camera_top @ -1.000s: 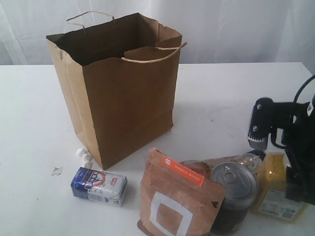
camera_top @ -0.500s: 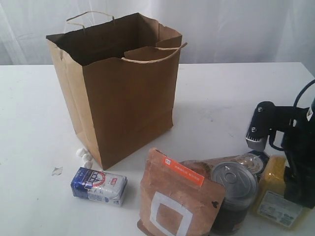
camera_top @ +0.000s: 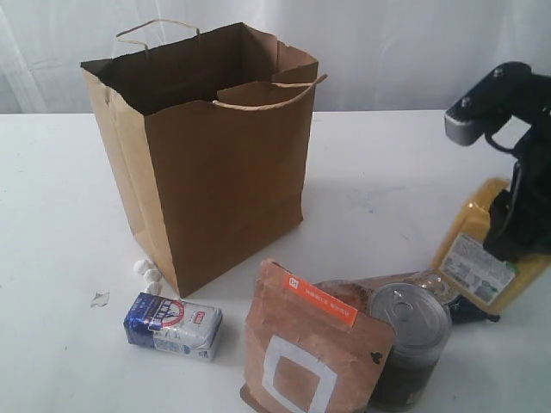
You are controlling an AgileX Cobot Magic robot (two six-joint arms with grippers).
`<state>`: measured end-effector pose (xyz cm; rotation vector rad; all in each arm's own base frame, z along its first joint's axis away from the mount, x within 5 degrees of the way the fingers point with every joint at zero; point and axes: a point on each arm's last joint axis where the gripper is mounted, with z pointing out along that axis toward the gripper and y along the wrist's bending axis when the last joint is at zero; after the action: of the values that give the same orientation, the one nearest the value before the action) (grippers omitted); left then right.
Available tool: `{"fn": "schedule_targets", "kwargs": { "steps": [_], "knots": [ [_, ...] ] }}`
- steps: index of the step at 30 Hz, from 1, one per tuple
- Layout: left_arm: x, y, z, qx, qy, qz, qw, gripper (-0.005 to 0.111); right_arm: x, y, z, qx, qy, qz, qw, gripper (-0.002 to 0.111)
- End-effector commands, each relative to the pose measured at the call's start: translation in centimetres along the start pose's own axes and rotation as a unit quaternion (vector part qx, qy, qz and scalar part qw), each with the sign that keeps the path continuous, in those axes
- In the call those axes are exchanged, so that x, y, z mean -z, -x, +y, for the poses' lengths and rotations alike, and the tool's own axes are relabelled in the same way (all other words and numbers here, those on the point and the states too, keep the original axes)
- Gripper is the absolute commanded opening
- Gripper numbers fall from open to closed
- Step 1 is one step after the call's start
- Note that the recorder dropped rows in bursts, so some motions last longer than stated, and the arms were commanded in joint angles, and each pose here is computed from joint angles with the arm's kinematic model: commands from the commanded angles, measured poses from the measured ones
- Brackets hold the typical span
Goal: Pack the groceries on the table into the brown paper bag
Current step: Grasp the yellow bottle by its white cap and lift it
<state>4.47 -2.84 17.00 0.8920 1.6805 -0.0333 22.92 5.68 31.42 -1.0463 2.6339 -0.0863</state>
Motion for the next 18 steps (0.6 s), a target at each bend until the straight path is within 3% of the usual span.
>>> {"fn": "schedule_targets", "kwargs": {
  "steps": [1, 6, 10, 18],
  "knots": [
    [0.0, -0.1, -0.1, 0.005, -0.003, -0.003, 1.000, 0.000, 3.8, 1.9, -1.2, -0.037, -0.042, -0.085, 0.995, 0.000],
    [0.0, -0.1, -0.1, 0.005, -0.003, -0.003, 1.000, 0.000, 7.9, 4.5, -1.7, -0.045, -0.064, -0.199, 0.977, 0.000],
    [0.0, -0.1, -0.1, 0.005, -0.003, -0.003, 1.000, 0.000, 10.6, 7.4, -1.2, 0.008, -0.079, -0.263, 0.962, 0.000],
    [0.0, -0.1, -0.1, 0.005, -0.003, -0.003, 1.000, 0.000, 13.4, 13.2, -0.9, 0.049, -0.106, -0.340, 0.933, 0.000]
  ]
}}
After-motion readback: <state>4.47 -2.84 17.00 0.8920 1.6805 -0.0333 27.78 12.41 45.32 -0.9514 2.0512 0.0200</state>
